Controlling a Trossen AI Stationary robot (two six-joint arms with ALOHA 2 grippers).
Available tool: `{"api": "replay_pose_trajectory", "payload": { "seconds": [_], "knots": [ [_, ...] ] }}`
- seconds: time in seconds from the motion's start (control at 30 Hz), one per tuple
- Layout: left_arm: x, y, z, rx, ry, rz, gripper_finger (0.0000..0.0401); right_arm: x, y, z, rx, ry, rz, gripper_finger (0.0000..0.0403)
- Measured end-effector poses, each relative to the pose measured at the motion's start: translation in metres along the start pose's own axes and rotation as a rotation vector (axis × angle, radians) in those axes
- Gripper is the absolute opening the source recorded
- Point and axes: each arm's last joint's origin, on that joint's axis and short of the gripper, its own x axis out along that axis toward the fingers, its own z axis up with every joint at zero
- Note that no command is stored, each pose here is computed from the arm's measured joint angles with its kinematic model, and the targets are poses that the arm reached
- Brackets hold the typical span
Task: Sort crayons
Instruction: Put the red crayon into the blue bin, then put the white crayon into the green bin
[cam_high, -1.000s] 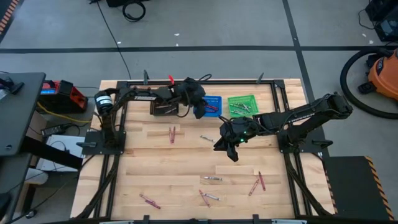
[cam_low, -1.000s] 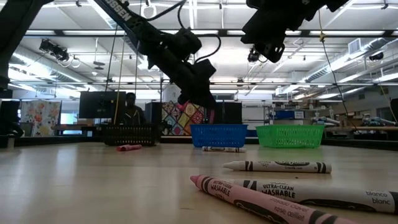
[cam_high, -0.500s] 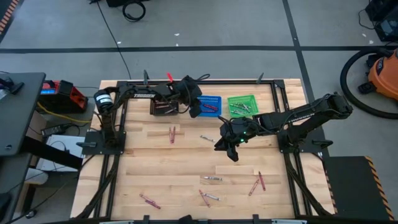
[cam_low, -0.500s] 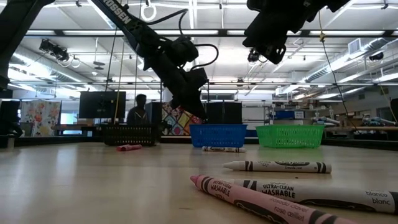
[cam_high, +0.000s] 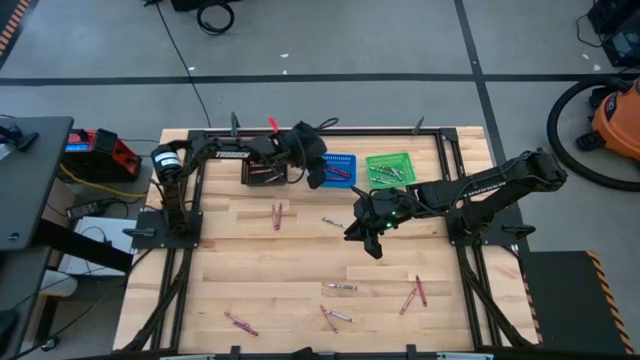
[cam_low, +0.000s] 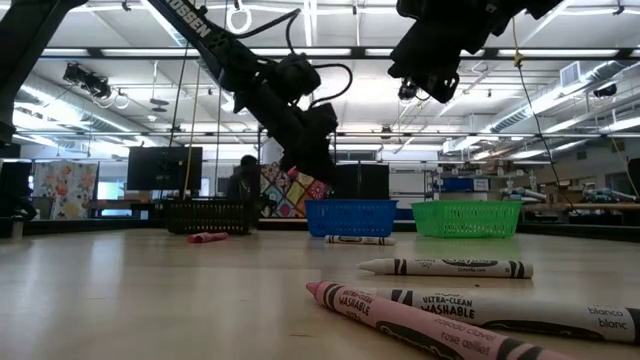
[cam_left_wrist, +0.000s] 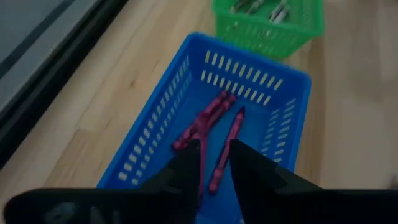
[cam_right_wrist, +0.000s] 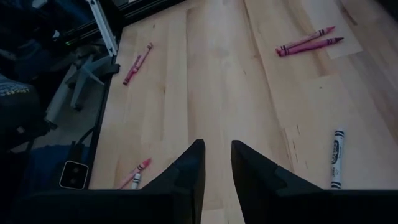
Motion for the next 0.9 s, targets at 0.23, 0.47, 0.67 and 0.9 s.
{"api": "replay_pose_trajectory", "payload": {
  "seconds": [0.23, 0.47, 0.67, 0.9],
  "knots": [
    [-0.002, -0.010, 0.015, 0.023, -0.057, -0.017, 0.0121, 0.000, 0.001, -0.002, -0.001, 0.013, -0.002, 0.0085],
    [-0.011, -0.031, 0.031, 0.083, 0.002, -0.056, 0.0121, 0.000, 0.002, -0.010, -0.039, 0.077, -0.041, 0.0085],
    [-0.020, -0.063, 0.030, 0.239, 0.170, -0.035, 0.0121, 0.000, 0.004, -0.015, -0.096, 0.110, -0.063, 0.0085],
    [-0.048, -0.089, 0.016, 0.301, 0.358, -0.058, 0.0121, 0.003, 0.005, -0.018, -0.118, 0.084, -0.171, 0.0085]
  ]
}}
